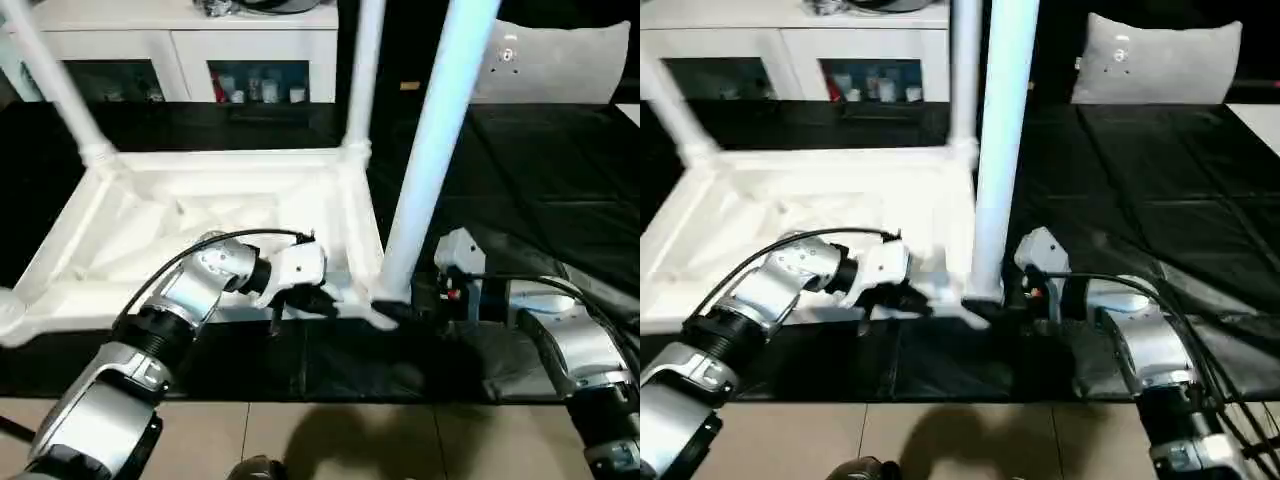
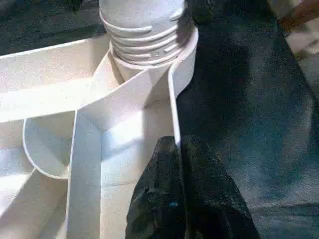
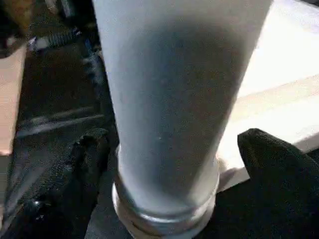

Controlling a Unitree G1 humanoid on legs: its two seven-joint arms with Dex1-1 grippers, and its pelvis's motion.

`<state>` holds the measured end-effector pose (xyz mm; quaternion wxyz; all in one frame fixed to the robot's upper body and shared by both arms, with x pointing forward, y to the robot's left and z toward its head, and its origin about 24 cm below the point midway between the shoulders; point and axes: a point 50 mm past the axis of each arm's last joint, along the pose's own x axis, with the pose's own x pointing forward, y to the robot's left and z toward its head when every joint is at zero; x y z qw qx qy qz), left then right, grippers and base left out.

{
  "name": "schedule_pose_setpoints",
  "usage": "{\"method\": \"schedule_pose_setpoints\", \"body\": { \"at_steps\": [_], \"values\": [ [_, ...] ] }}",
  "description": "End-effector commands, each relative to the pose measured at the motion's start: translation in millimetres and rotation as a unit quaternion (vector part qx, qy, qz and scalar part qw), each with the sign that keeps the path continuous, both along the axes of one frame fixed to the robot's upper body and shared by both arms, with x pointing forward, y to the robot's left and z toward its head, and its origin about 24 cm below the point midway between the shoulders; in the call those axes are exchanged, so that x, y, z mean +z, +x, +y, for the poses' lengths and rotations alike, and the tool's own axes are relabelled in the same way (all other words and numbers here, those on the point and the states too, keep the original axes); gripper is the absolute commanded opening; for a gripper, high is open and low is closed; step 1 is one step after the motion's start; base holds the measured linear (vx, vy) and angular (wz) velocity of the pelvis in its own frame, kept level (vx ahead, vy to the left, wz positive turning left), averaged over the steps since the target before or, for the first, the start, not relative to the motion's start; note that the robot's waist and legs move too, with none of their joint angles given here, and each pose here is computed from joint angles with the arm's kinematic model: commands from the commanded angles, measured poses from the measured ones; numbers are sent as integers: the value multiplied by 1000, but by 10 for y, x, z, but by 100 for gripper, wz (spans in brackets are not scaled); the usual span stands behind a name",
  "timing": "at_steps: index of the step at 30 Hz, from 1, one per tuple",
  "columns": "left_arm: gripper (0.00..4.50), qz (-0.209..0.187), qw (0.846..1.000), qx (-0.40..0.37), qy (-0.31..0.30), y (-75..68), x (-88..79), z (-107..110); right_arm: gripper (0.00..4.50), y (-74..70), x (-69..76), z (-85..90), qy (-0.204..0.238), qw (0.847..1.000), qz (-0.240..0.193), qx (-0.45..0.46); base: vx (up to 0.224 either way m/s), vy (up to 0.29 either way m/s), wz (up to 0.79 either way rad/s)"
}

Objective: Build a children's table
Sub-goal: Rotate leg to tighten

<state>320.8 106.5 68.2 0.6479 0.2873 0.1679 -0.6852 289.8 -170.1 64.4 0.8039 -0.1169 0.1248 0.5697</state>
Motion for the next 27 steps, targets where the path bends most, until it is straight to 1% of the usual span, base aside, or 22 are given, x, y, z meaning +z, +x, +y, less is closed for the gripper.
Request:
{"method": "schedule_pose_setpoints", "body": {
  "at_steps": [1, 3, 6, 7, 9, 13, 18, 23, 27],
  "values": [
    [0, -6, 999, -36, 16, -13, 37, -51, 421, 7, 19, 23, -10, 1000, -5, 24, 0, 0, 0],
    [0, -6, 999, -40, 17, -9, 49, -52, 403, -6, -5, 29, -11, 999, 10, 37, 0, 0, 0],
    [0, -3, 999, -45, 18, -15, 46, -42, 373, -4, -8, 19, -5, 999, 21, 42, 0, 0, 0],
    [0, 0, 999, -47, 18, -21, 42, -34, 373, -4, -8, 17, -3, 999, 22, 45, 0, 0, 0],
    [0, 4, 999, -49, 19, -30, 38, -24, 346, -5, -7, 19, 0, 999, 23, 49, 0, 0, 0],
    [0, 11, 999, -47, 8, -35, 54, -45, 314, -13, -26, 23, 3, 998, 31, 56, 0, 0, 0],
    [0, 12, 999, -50, 10, -35, 55, -51, 272, -24, -51, 37, 3, 997, 42, 64, 0, 0, 0],
    [0, 16, 999, -46, 9, -36, 51, -39, 267, -61, -72, 79, 9, 996, 52, 74, 0, 0, 0],
    [0, 28, 999, -13, -21, -21, 68, -78, 266, -117, -92, 179, 43, 994, 72, 64, 0, 0, 0]
  ]
}}
